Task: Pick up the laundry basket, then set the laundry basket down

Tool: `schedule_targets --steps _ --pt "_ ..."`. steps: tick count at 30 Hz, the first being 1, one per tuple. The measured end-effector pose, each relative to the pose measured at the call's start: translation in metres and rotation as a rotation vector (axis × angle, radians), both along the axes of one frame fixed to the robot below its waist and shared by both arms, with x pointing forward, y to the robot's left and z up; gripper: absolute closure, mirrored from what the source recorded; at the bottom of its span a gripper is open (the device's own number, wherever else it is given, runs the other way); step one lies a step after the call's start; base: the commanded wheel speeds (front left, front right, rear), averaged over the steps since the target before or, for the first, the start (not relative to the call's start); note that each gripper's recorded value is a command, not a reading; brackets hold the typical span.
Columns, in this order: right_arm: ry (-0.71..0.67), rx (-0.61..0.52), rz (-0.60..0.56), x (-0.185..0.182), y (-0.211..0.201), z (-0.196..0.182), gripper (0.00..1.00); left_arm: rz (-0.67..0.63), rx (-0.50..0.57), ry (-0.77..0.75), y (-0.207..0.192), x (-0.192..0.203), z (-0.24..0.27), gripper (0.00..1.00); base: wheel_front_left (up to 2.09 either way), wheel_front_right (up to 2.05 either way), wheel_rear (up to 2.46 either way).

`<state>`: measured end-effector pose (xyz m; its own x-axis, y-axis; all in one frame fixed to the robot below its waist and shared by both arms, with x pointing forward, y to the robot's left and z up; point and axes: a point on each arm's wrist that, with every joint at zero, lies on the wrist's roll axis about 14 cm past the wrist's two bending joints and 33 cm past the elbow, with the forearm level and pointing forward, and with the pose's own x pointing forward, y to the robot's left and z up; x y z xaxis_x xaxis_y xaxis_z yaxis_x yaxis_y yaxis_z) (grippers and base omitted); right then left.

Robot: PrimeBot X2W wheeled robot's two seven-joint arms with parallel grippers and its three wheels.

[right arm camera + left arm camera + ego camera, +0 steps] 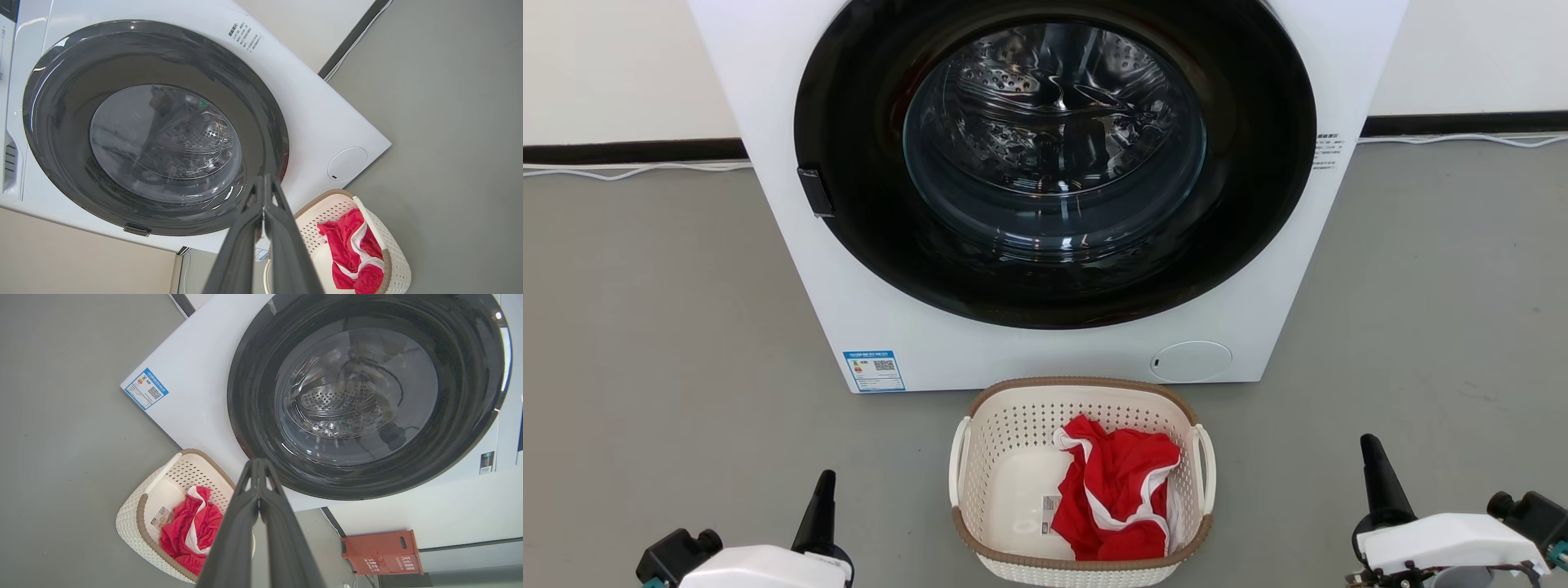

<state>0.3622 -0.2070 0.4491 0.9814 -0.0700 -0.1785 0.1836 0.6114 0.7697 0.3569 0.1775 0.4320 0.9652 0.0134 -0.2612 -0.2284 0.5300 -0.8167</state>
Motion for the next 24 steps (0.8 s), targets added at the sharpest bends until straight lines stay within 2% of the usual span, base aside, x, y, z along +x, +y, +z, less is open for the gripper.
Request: schedule_targets --steps 24 --pt "-0.036 0.304 -0.036 0.004 0.0 0.009 1.0 0.039 -0.262 -0.056 0.004 0.007 0.016 1.0 0.0 0.0 0.0"
